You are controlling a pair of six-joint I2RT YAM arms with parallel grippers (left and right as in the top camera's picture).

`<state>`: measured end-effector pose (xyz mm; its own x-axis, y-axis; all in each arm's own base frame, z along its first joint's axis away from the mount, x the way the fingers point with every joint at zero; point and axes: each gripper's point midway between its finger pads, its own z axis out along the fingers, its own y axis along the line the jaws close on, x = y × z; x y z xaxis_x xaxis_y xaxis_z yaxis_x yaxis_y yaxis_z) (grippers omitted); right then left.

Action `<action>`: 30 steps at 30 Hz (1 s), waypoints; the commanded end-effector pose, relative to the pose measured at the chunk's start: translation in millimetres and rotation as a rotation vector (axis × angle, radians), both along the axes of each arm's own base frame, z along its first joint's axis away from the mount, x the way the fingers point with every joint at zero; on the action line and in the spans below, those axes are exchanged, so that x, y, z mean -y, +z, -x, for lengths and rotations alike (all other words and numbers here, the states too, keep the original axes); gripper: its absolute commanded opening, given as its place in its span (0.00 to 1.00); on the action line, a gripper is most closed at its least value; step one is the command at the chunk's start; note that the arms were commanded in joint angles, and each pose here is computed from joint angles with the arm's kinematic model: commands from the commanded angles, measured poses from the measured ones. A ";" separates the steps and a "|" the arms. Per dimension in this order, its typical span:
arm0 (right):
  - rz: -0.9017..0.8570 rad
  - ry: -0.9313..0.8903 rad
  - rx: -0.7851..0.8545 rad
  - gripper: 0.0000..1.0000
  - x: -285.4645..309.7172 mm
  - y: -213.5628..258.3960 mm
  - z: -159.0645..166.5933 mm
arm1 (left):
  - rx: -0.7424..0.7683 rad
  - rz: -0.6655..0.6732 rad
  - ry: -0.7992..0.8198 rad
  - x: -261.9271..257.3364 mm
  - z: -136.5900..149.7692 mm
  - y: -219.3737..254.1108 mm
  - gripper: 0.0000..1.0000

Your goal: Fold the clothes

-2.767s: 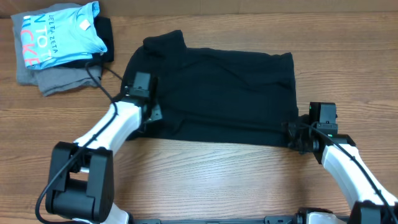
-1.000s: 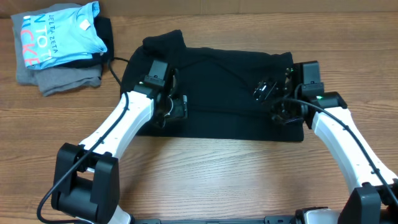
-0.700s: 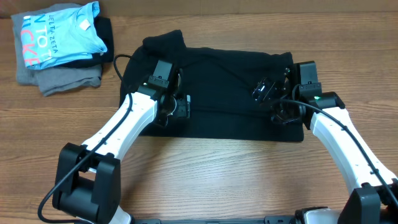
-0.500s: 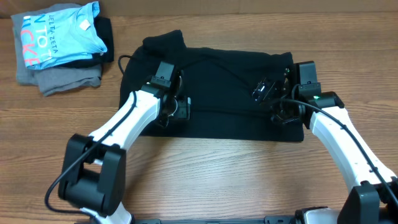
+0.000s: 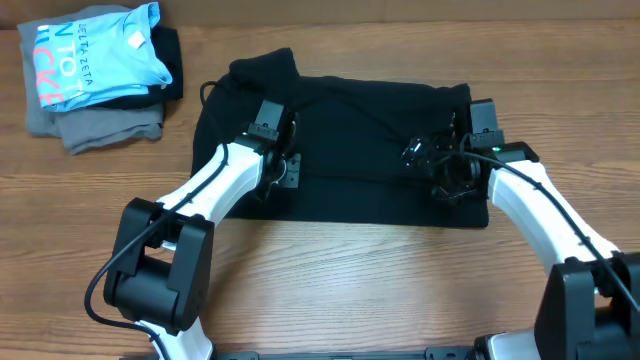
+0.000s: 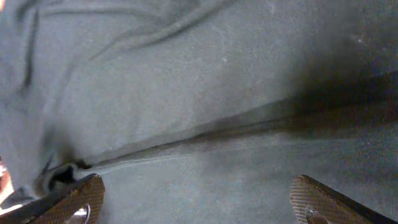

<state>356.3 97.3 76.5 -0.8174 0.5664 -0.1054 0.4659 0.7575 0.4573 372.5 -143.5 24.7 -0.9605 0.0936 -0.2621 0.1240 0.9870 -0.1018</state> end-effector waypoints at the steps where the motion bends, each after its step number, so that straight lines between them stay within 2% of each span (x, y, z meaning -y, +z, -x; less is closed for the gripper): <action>1: 0.014 -0.007 -0.036 1.00 1.3 -15.9 1.5 | 0.073 -0.009 -0.038 3.2 -16.8 7.4 0.04; 9: 0.016 -0.007 -0.054 1.00 1.1 -25.8 0.0 | 0.263 -0.007 -0.058 9.8 -58.4 28.9 0.05; 10: 0.017 -0.007 -0.057 1.00 1.1 -27.6 -0.1 | 0.286 -0.006 -0.056 10.6 -63.1 31.8 0.18; 11: 0.018 -0.007 -0.061 1.00 1.2 -29.5 -0.1 | 0.309 -0.002 -0.063 12.3 -67.6 34.9 0.40; 12: 0.018 -0.007 -0.067 1.00 1.2 -31.6 0.2 | 0.323 -0.001 -0.068 13.1 -70.2 36.7 0.51; 14: 0.019 -0.009 -0.077 1.00 1.3 -34.5 0.9 | 0.339 -0.026 -0.068 9.6 -73.8 39.3 0.60; 16: 0.019 -0.009 -0.078 1.00 1.3 -35.2 1.0 | 0.336 -0.095 -0.040 -3.0 -74.8 43.3 0.76; 17: 0.019 -0.009 -0.078 1.00 1.4 -35.1 0.8 | 0.325 -0.147 -0.022 -11.8 -74.6 50.2 0.97; 18: 0.019 -0.010 -0.077 1.00 1.4 -35.1 0.6 | 0.314 -0.175 -0.014 -16.9 -73.7 57.8 1.00; 23: 0.027 -0.014 -0.064 1.00 2.7 -34.6 -2.3 | 0.224 -0.220 0.019 -29.3 -53.8 107.3 1.00; 25: 0.026 -0.014 -0.062 1.00 2.6 -34.4 -2.8 | 0.133 -0.211 0.137 -40.9 -31.7 119.2 1.00; 27: 0.027 -0.013 -0.063 1.00 2.5 -34.5 -2.6 | 0.048 -0.207 0.244 -51.2 -12.7 113.2 1.00; 30: 0.027 -0.013 -0.063 1.00 2.5 -34.5 -2.6 | -0.067 -0.178 0.282 -55.9 8.8 96.3 1.00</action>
